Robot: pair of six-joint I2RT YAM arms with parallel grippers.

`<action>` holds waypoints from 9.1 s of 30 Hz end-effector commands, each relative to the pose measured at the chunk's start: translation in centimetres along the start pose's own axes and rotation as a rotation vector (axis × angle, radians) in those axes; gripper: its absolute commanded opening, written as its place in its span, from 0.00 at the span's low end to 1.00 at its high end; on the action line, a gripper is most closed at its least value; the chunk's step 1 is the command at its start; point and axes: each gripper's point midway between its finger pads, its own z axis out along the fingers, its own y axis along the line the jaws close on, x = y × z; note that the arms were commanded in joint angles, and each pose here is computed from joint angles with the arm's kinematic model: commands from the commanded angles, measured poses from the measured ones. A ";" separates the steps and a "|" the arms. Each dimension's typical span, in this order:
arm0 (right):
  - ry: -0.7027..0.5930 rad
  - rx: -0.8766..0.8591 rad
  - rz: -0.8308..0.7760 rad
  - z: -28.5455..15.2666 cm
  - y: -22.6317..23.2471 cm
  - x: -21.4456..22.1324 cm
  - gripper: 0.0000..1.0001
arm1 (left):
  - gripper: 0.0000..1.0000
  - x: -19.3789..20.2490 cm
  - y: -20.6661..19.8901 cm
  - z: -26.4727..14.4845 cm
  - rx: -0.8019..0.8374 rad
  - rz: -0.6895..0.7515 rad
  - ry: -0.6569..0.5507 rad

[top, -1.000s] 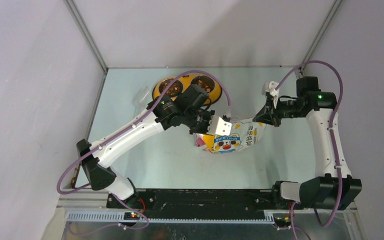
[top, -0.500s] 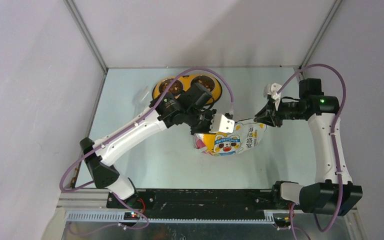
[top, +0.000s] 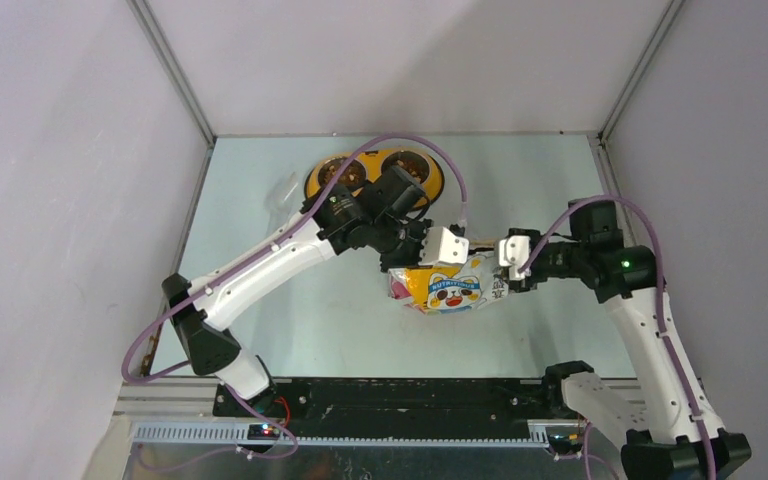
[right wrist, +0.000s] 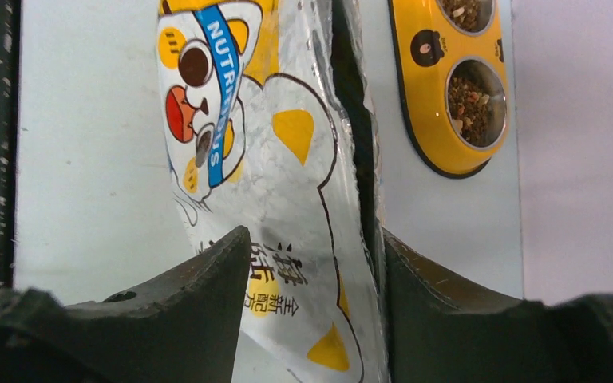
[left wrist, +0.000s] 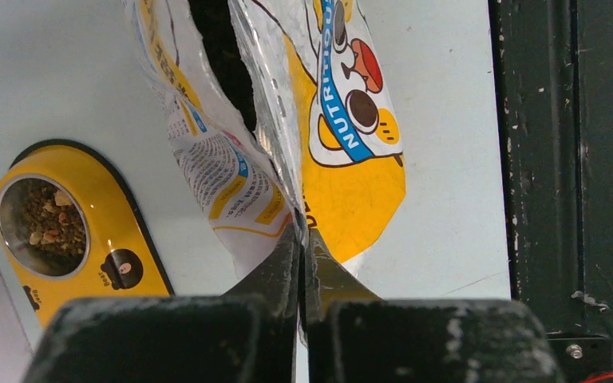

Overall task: Serve the pet food
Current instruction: Close the pet food bag at the center of the board.

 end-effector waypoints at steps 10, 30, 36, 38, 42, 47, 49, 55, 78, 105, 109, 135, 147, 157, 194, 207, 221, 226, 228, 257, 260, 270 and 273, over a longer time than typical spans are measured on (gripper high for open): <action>0.138 0.075 -0.104 1.1 -1.9 2.3 0.50 | 0.00 1.2 0.6 -0.3 -0.002 -0.071 0.019; 0.219 0.107 -0.110 1.0 -0.8 4.0 0.45 | 0.00 1.4 0.9 -0.3 -0.002 -0.091 0.021; 0.189 0.170 -0.079 0.2 -1.4 2.8 0.64 | 0.00 1.5 1.1 -0.2 -0.007 -0.096 0.028; 0.176 0.170 -0.069 0.0 -1.3 2.3 0.66 | 0.00 1.5 1.2 -0.2 -0.011 -0.099 0.028; 0.148 0.162 -0.070 -0.3 -1.3 1.2 0.67 | 0.00 1.5 1.4 -0.3 -0.017 -0.103 0.028; 0.130 0.158 -0.073 -0.6 -1.1 0.5 0.67 | 0.00 1.3 1.3 -0.6 -0.002 -0.111 0.010; 0.138 0.164 -0.074 -0.7 -1.2 0.6 0.63 | 0.00 1.1 1.1 -0.8 0.004 -0.106 0.005; 0.173 0.155 -0.089 -0.9 -0.9 1.3 0.47 | 0.00 1.3 1.0 -1.2 0.004 -0.102 0.006; 0.139 0.193 0.009 -1.3 -2.5 0.7 0.00 | 0.00 1.4 1.0 -3.0 0.001 -0.043 0.047; -0.148 0.057 0.609 -2.9 -7.5 -2.2 0.00 | 0.49 -0.6 2.9 -4.1 -0.146 -0.050 0.070; -0.146 0.055 0.611 -2.8 -7.4 -2.0 0.00 | 0.60 -1.5 3.4 -3.3 -0.128 -0.060 0.051; -0.133 0.056 0.632 -2.5 -7.4 -1.3 0.00 | 0.00 -4.0 5.5 0.4 -0.159 -0.060 0.058; -0.156 0.023 0.740 -1.8 -8.0 -1.0 0.00 | 0.50 -4.5 7.0 -0.8 -0.298 -0.068 0.014; -0.178 -0.029 0.833 -1.4 -8.3 -0.7 0.00 | 0.42 -5.6 6.4 1.2 -0.302 0.025 0.055; -0.122 0.020 0.346 -1.0 -4.1 -2.5 0.35 | 0.00 -3.9 5.1 0.6 -0.106 -0.175 -0.035; -0.127 0.068 0.018 1.0 -1.8 -1.6 0.50 | 0.11 -3.6 5.0 0.8 -0.094 -0.197 -0.046; -0.054 0.061 -0.151 1.4 -0.8 -1.2 0.44 | 0.67 -1.8 3.6 1.1 -0.087 -0.189 -0.027; -0.036 0.048 -0.190 1.5 -0.2 -1.5 0.32 | 0.67 -1.6 3.6 0.2 -0.108 -0.195 -0.032; -0.023 0.053 -0.195 1.5 -0.3 -1.4 0.29 | 0.67 -1.7 3.7 -0.2 -0.109 -0.202 -0.039; 0.087 0.171 -0.156 1.9 -3.0 -0.7 0.00 | 0.62 1.7 1.2 -2.5 -0.080 -0.206 0.010; 0.052 0.163 -0.101 1.8 -3.7 -1.5 0.00 | 0.48 2.1 1.3 -2.6 -0.103 -0.201 0.012; -0.080 -0.004 0.238 1.6 -3.8 -1.9 0.00 | 0.01 1.9 1.5 -2.3 -0.114 -0.181 -0.016; -0.103 -0.037 0.287 1.7 -4.0 -1.9 0.00 | 0.00 1.5 1.2 -2.3 -0.093 -0.172 -0.035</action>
